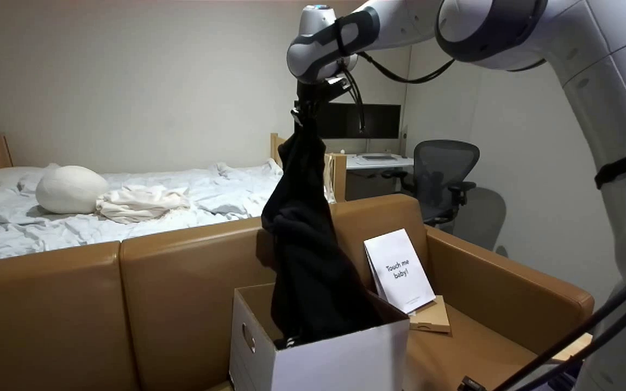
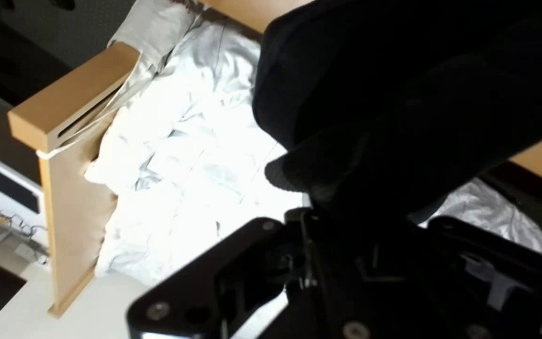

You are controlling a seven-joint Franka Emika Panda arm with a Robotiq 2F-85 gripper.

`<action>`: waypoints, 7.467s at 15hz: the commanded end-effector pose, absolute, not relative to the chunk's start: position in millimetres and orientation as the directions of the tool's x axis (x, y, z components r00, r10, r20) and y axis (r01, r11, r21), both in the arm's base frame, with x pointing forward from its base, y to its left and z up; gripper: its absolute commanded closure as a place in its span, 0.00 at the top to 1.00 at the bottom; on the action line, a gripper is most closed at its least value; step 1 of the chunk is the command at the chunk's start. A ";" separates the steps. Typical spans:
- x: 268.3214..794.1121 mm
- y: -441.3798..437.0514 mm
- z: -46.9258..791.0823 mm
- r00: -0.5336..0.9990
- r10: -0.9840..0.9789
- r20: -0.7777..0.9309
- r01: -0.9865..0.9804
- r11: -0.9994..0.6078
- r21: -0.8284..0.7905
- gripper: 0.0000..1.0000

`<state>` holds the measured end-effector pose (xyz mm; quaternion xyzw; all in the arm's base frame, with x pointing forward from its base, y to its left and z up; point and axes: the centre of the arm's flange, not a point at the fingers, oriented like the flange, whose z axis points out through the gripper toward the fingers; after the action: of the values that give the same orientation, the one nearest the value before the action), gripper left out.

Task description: Pick up the cloth and two books from the box and put them on the sofa

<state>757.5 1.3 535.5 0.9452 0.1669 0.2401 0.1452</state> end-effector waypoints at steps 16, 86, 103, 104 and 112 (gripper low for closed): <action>799.5 -100.6 760.8 0.704 0.517 0.486 -0.178 -0.535 0.826 0.04; 665.7 -210.6 901.6 0.952 0.306 -0.004 -0.131 0.419 0.898 0.98; 658.8 -227.3 791.0 0.878 0.441 0.185 -0.187 -0.039 0.982 1.00; 657.9 -231.4 778.6 0.877 0.431 0.213 -0.195 -0.086 0.977 1.00; 638.6 -246.8 675.6 0.965 0.128 0.228 -0.141 -0.479 0.867 1.00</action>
<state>691.8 -253.8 727.4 0.8122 0.0090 0.1729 0.5571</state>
